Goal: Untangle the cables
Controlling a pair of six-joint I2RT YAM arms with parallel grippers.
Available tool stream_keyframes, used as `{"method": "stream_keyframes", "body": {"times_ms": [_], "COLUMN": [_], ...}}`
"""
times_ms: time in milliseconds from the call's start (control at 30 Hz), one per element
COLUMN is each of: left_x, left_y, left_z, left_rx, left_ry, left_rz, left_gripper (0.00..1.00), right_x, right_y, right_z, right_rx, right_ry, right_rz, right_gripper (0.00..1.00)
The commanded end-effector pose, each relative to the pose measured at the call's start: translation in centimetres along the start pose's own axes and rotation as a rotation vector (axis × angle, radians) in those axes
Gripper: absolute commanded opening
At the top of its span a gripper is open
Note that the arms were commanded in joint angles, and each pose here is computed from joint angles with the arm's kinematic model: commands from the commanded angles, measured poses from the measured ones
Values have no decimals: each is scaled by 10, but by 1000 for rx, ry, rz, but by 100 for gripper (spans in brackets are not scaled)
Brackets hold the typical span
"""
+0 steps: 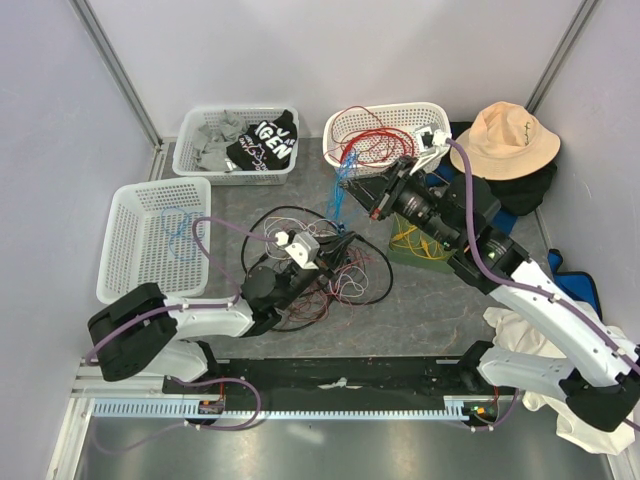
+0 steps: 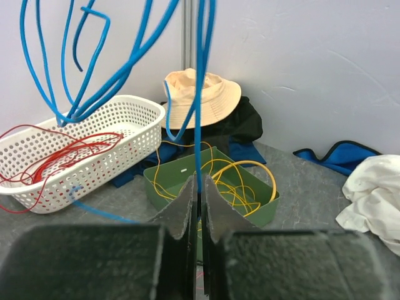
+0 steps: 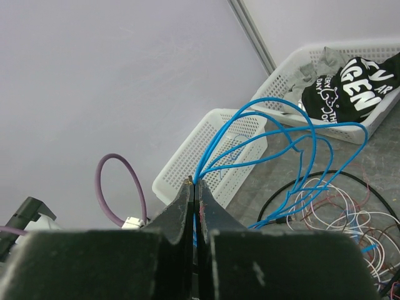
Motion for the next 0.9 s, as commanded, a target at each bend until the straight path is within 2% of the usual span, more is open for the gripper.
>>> {"method": "stream_keyframes", "body": {"times_ms": [0,33,100,133,167,200,233,300,367,433,533,633,700,867], "left_x": [12,21,31,46,52,59,72,81,93,102,104,108,113,117], "left_y": [6,3,-5,-9,-15,-29,-39,-57,-71,-79,-77,-70,-63,-47], "left_z": [-68,-70,-41,-77,-79,-65,-101,-119,-168,-206,-245,-267,-274,-335], "left_rx": [-225,-201,13,-12,40,171,113,136,57,29,-6,-32,-20,-87], "left_ry": [-31,-41,-10,-41,-52,-16,-37,-22,-49,-57,-59,-35,20,82], "left_rz": [-75,-132,-187,-274,-316,-354,-419,-455,-507,-542,-542,-560,-587,-596], "left_gripper": [2,2,2,2,2,2,2,2,2,2,2,2,2,2], "right_x": [4,4,-6,-12,-17,-27,-31,-46,-51,-61,-68,-70,-71,-88], "right_y": [-14,-19,-25,-32,-35,-39,-45,-49,-53,-54,-53,-50,-51,-55], "right_z": [-9,-13,-12,-11,-11,-2,-4,8,14,26,39,49,53,73], "right_rx": [-37,-50,-62,-70,-77,-63,-85,-68,-64,-40,-17,10,26,69], "right_ry": [-6,-21,-39,-57,-66,-75,-82,-95,-96,-95,-86,-72,-69,-79], "right_rz": [3,11,61,85,109,139,166,201,214,231,234,219,213,249], "right_gripper": [0,0,0,0,0,0,0,0,0,0,0,0,0,0]}}
Point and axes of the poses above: each gripper's point midway between its finger pads, its own y axis out along the fingers, its own x axis along the line the jaws close on, z = x × y, the point moved 2 cm from there along -y, back along the fingers, and after that the axes turned 3 degrees about y, right-handed, at the moved point
